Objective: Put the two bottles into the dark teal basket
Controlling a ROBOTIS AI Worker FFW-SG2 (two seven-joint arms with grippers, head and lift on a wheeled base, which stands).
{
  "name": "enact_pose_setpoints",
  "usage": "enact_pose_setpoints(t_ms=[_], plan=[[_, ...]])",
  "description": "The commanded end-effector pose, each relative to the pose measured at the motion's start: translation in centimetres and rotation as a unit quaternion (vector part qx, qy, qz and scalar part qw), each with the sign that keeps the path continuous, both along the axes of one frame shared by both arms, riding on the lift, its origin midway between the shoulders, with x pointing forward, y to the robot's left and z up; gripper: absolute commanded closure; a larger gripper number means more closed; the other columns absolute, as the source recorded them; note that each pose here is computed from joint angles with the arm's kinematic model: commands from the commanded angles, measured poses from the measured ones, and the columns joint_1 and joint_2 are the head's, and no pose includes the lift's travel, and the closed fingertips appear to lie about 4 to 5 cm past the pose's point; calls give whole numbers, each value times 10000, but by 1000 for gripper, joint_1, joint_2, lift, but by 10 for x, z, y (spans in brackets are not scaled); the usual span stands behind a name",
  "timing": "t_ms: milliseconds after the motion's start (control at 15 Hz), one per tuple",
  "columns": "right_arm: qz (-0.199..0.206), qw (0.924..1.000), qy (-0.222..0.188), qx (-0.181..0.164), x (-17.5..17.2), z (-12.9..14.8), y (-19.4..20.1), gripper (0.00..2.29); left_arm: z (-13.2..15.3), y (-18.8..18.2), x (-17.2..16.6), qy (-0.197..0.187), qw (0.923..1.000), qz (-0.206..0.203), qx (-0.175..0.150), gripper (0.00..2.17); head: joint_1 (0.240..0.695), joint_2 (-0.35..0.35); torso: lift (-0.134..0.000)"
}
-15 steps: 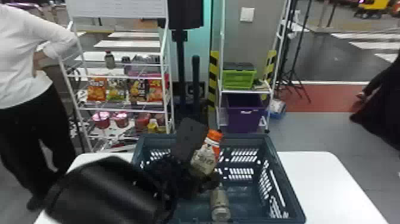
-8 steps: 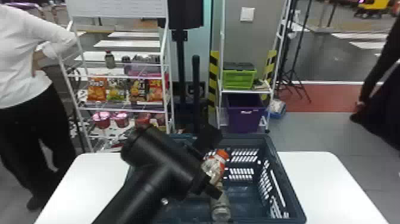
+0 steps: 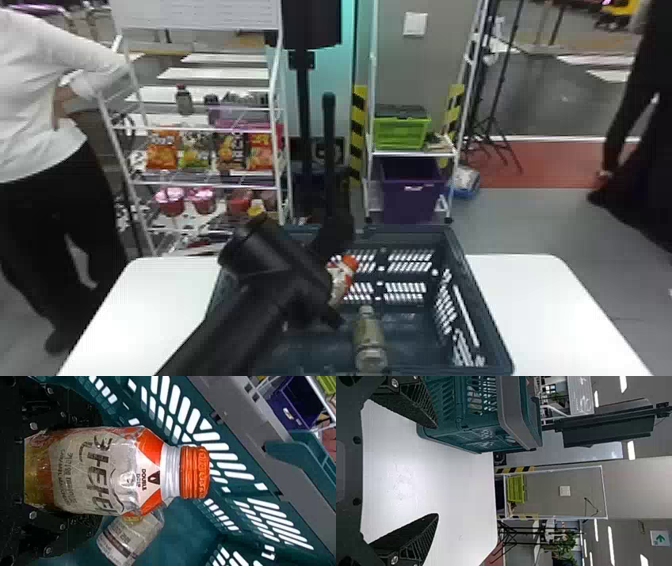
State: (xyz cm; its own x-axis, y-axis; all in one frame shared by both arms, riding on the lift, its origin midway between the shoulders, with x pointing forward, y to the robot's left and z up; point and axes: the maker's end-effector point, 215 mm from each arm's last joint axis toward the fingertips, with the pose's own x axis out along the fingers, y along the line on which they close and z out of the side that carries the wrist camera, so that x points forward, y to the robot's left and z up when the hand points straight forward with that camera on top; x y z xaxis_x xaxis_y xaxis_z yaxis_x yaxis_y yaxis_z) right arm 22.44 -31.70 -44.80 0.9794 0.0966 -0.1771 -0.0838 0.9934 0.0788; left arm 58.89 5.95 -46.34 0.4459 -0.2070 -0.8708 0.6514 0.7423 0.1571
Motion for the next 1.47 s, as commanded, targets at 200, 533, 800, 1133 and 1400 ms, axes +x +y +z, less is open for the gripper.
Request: enact_pose_setpoints(t_ms=[200, 533, 800, 1133, 1400], plan=[[-20, 10000, 12, 15, 0, -1, 1, 97, 29, -14, -1, -270, 9978, 106, -598, 154, 499, 0, 0], [105, 9999, -52, 9, -3, 6, 6, 97, 103, 3, -14, -1170, 9752, 703, -1741, 124, 499, 0, 0], [200, 9995, -236, -71, 0, 27, 11, 97, 147, 47, -77, -1633, 9454, 1512, -2381, 134, 499, 0, 0], [331, 9969, -678, -207, -5, 64, 19, 97, 190, 105, -180, -2170, 9117, 2058, -2816, 137, 499, 0, 0], [475, 9939, -972, -233, 2, 88, 30, 97, 250, 147, -203, -3985, 8373, 1937, -3204, 137, 499, 0, 0]])
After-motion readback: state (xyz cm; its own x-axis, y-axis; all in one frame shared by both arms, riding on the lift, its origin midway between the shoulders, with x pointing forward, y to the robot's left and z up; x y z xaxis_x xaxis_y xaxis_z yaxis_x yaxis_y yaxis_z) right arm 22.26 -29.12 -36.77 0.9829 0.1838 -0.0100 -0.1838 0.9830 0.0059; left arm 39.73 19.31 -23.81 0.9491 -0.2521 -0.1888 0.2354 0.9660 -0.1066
